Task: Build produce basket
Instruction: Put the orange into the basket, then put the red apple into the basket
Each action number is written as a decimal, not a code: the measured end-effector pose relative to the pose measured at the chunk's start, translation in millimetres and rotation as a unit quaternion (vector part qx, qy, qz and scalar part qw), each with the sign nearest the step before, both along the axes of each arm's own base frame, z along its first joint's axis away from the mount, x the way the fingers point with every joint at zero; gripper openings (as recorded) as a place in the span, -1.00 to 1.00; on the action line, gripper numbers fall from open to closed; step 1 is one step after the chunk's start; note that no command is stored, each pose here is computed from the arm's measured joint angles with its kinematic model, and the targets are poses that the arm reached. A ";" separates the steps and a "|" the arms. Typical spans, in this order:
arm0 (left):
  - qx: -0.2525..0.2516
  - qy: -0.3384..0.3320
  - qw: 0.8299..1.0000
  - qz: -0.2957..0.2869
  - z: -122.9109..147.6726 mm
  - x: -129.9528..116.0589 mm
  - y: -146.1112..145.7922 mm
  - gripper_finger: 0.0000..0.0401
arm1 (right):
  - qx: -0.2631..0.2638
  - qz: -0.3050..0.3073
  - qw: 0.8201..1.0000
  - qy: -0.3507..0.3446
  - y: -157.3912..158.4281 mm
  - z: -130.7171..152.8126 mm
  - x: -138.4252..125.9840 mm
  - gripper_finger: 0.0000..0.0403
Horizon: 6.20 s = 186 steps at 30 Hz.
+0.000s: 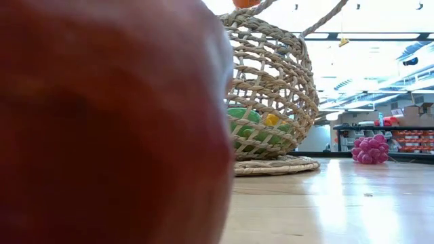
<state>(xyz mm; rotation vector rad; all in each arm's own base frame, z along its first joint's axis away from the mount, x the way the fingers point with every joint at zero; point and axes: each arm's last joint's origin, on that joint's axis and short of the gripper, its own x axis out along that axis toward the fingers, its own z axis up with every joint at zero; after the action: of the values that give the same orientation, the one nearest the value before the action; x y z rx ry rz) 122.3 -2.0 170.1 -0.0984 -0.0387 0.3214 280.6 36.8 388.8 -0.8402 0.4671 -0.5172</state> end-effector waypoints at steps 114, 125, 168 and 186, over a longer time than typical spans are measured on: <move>0.000 0.001 1.000 0.000 -0.1 0.0 0.0 0.00 | 0.431 0.287 0.855 0.036 160.6 -31.2 51.7 0.77; 0.000 0.000 1.000 0.000 0.1 0.0 0.0 0.00 | 0.415 0.275 0.864 0.072 198.8 -96.4 82.8 0.77; 0.000 0.000 1.000 0.000 0.1 0.0 0.0 -0.04 | 0.422 0.216 0.881 -0.013 268.3 -215.7 91.8 0.77; 0.000 0.000 1.000 0.000 0.1 0.0 0.0 -0.04 | 0.446 0.225 0.866 -0.017 255.4 -254.9 73.9 0.77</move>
<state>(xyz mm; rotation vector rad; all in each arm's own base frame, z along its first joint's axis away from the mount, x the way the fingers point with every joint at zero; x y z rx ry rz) 122.3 -2.0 170.2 -0.0984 -0.0388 0.3216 354.5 292.2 133.9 -0.0217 0.3986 0.1445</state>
